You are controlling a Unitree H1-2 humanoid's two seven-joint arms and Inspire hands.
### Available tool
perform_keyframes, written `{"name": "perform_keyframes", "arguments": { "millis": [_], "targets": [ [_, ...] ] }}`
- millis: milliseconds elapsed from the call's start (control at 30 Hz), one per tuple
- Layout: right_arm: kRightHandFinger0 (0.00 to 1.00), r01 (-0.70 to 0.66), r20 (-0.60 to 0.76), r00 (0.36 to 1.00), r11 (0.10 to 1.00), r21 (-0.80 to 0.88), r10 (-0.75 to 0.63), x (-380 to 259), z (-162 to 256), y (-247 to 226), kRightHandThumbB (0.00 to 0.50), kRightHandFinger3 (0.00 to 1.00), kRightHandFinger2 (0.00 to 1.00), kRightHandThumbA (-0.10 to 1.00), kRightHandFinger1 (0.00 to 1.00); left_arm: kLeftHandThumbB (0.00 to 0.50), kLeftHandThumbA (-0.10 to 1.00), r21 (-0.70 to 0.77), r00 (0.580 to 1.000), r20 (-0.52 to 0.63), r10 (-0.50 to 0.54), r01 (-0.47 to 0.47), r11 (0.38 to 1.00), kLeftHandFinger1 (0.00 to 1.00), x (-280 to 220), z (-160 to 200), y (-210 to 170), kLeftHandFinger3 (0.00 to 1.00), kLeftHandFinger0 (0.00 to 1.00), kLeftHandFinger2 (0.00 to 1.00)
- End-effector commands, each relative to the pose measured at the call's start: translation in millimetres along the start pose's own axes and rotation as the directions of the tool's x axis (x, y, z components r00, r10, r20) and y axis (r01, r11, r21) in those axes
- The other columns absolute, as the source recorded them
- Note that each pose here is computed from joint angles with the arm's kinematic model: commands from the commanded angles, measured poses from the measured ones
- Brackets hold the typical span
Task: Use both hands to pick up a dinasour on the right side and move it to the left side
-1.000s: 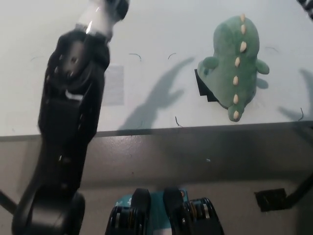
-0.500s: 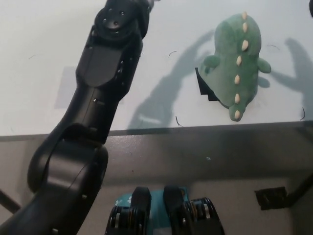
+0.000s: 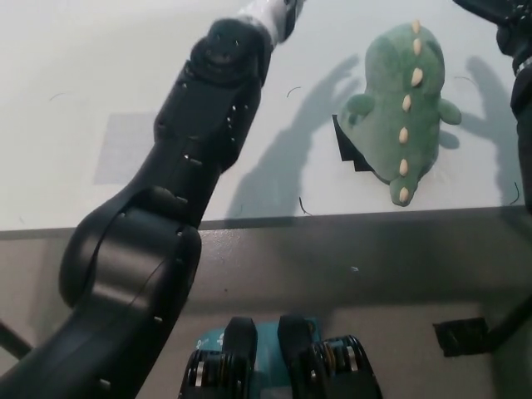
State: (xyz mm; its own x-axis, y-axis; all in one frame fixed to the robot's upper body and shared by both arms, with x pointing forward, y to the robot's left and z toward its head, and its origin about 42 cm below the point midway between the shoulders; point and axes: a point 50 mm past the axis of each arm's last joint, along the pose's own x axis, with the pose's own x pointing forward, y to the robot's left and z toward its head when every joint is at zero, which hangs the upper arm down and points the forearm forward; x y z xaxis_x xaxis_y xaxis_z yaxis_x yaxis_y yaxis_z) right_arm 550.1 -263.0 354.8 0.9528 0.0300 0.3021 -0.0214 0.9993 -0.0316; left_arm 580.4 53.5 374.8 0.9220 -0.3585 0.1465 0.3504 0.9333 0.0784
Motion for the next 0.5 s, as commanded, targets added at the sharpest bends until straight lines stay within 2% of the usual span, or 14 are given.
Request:
{"name": "perform_keyframes", "arguments": {
  "millis": [0, 33, 67, 167, 200, 433, 467],
  "targets": [
    [1.00, 0.011, 0.141, 0.990, 1.000, -0.029, -0.007, 17, 39, -2, 0.231, 1.00, 1.00, 1.00, 1.00, 0.452, 1.00, 0.051, 0.997, 0.078, -0.013, 0.009, 0.999, 1.00, 6, 23, -6, 1.00, 1.00, 1.00],
    [1.00, 0.010, 0.136, 0.991, 1.000, -0.001, -0.010, 17, 38, -2, 0.231, 1.00, 1.00, 1.00, 1.00, 0.468, 1.00, 0.050, 0.998, 0.060, -0.012, 0.009, 0.999, 1.00, 6, 20, -6, 1.00, 1.00, 1.00],
    [1.00, 0.018, 0.124, 0.992, 0.999, 0.042, -0.023, 16, 31, 0, 0.267, 1.00, 1.00, 1.00, 1.00, 0.499, 1.00, 0.041, 1.000, 0.011, -0.005, 0.005, 0.999, 1.00, 5, 9, -7, 1.00, 1.00, 1.00],
    [1.00, 0.015, 0.120, 0.993, 0.998, 0.059, -0.022, 14, 22, 3, 0.278, 1.00, 1.00, 1.00, 1.00, 0.500, 1.00, 0.035, 0.999, -0.036, -0.004, 0.005, 0.999, 1.00, 3, -5, -8, 1.00, 1.00, 1.00],
    [1.00, 0.012, 0.114, 0.993, 0.997, 0.071, -0.020, 13, 19, 4, 0.258, 1.00, 1.00, 1.00, 1.00, 0.486, 1.00, 0.035, 0.999, -0.049, -0.006, 0.007, 0.999, 1.00, 2, -9, -8, 1.00, 1.00, 1.00],
    [1.00, -0.001, 0.072, 0.997, 0.991, 0.133, -0.009, 2, -10, 9, 0.266, 1.00, 1.00, 1.00, 1.00, 0.437, 1.00, 0.060, 0.993, -0.116, -0.019, 0.026, 0.998, 1.00, -14, -57, -6, 1.00, 1.00, 1.00],
    [1.00, 0.000, 0.073, 0.997, 0.991, 0.130, -0.009, 0, -14, 9, 0.262, 1.00, 1.00, 1.00, 1.00, 0.445, 1.00, 0.052, 0.991, -0.129, -0.017, 0.024, 0.998, 1.00, -19, -67, -4, 1.00, 1.00, 1.00]
  ]
}}
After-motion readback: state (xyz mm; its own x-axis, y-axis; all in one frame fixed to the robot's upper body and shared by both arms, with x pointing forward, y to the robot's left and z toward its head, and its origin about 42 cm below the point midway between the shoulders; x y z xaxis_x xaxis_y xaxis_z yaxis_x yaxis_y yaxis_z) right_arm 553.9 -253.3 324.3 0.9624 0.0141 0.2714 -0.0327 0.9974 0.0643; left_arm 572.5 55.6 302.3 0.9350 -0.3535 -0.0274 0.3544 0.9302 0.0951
